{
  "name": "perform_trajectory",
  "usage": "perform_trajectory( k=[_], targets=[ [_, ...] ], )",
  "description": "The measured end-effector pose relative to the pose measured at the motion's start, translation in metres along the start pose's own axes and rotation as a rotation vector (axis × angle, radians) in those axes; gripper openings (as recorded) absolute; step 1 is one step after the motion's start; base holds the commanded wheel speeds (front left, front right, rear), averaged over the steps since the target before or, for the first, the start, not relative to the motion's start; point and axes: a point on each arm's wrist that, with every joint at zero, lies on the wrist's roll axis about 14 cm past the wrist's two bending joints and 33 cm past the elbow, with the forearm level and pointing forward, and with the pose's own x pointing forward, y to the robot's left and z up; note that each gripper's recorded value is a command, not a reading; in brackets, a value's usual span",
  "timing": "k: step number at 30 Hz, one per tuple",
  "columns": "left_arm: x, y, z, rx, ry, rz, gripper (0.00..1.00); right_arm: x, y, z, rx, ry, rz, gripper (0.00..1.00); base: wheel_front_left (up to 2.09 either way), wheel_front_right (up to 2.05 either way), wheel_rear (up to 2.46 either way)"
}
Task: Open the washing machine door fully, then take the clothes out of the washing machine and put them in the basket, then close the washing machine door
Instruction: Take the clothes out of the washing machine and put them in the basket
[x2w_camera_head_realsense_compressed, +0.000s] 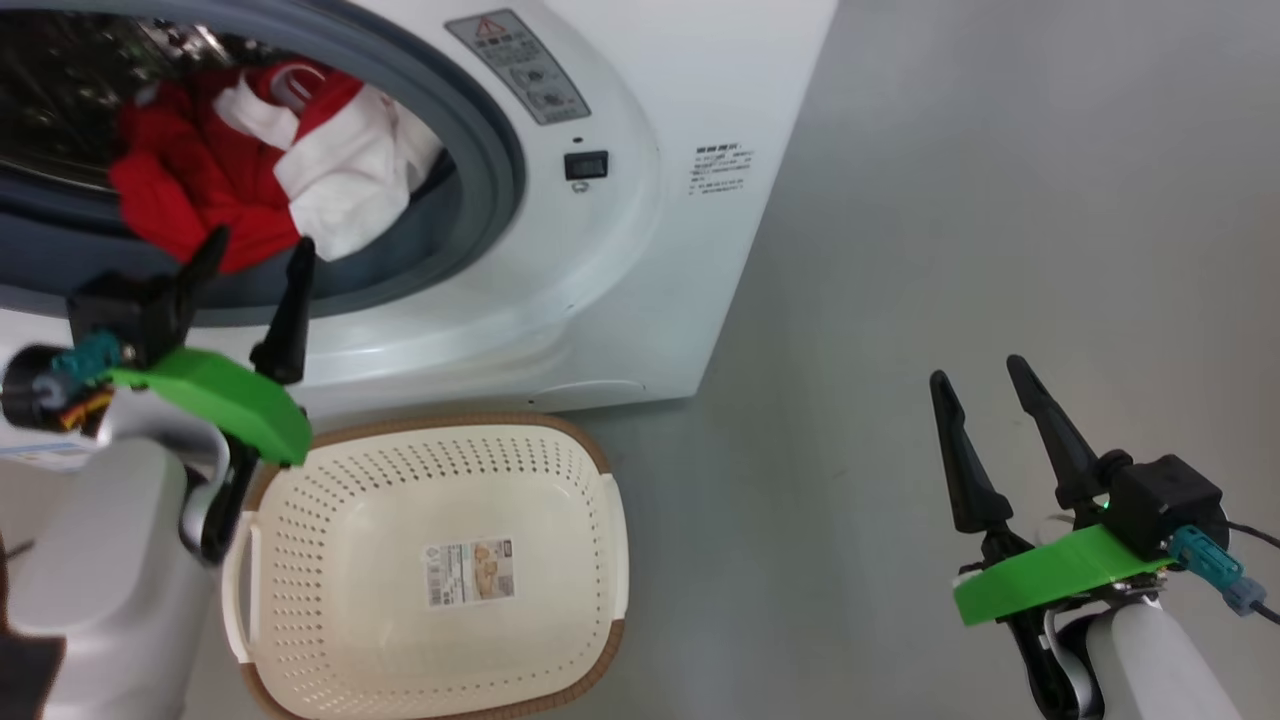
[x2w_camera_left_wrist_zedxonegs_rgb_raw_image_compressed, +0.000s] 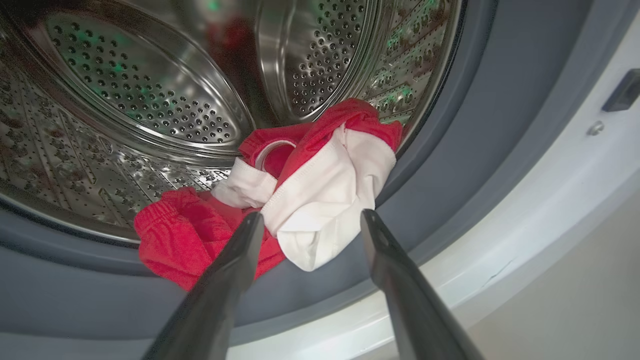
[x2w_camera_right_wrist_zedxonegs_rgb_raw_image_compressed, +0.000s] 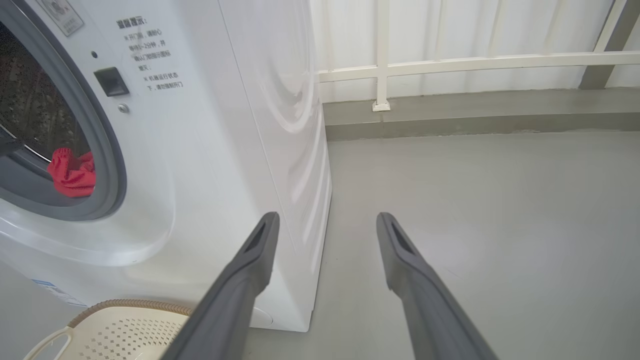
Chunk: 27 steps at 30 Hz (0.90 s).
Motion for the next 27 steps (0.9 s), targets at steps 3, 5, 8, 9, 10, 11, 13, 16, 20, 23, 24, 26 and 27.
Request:
perform_trajectory(
  k=[3, 5, 8, 9, 10, 11, 13, 16, 20, 23, 24, 26, 27],
  targets=[
    [0.02, -0.004, -0.004, 0.016, 0.04, -0.029, 1.0, 0.007, 0.0, -0.003, 0.0, 0.005, 0.002, 1.0, 0.0, 0.0, 0.0],
    [0.031, -0.006, -0.006, 0.007, 0.058, -0.041, 1.0, 0.01, -0.003, -0.006, 0.002, 0.011, -0.005, 1.0, 0.0, 0.0, 0.0],
    [0.046, -0.008, -0.012, -0.003, 0.092, -0.058, 1.0, 0.011, -0.008, -0.011, 0.003, 0.025, -0.018, 1.0, 0.0, 0.0, 0.0],
    [0.05, -0.008, -0.014, -0.004, 0.103, -0.062, 1.0, 0.011, -0.01, -0.014, 0.002, 0.032, -0.022, 1.0, 0.0, 0.0, 0.0],
    [0.054, -0.008, -0.016, -0.006, 0.115, -0.064, 1.0, 0.011, -0.011, -0.016, 0.002, 0.038, -0.026, 1.0, 0.0, 0.0, 0.0],
    [0.057, -0.007, -0.019, -0.003, 0.128, -0.069, 1.0, 0.011, -0.013, -0.017, 0.006, 0.042, -0.032, 1.0, 0.0, 0.0, 0.0],
    [0.062, -0.006, -0.026, 0.009, 0.16, -0.079, 1.0, 0.014, -0.015, -0.017, 0.012, 0.038, -0.038, 1.0, 0.0, 0.0, 0.0],
    [0.07, -0.005, -0.035, 0.019, 0.197, -0.086, 1.0, 0.018, -0.016, -0.017, 0.007, 0.036, -0.036, 1.0, 0.0, 0.0, 0.0],
    [0.081, -0.001, -0.039, 0.028, 0.22, -0.09, 1.0, 0.017, -0.021, -0.02, 0.006, 0.047, -0.051, 1.0, 0.0, 0.0, 0.0],
    [0.088, 0.003, -0.042, 0.023, 0.232, -0.085, 1.0, 0.016, -0.025, -0.024, 0.004, 0.058, -0.06, 1.0, 0.0, 0.0, 0.0],
    [0.09, 0.003, -0.044, 0.026, 0.237, -0.086, 1.0, 0.016, -0.025, -0.025, 0.003, 0.06, -0.061, 1.0, 0.0, 0.0, 0.0],
    [0.093, 0.005, -0.047, 0.026, 0.246, -0.083, 1.0, 0.017, -0.027, -0.025, 0.002, 0.06, -0.064, 1.0, 0.0, 0.0, 0.0],
    [0.095, 0.006, -0.048, 0.022, 0.25, -0.08, 1.0, 0.019, -0.027, -0.024, 0.0, 0.058, -0.063, 1.0, 0.0, 0.0, 0.0]
  ],
)
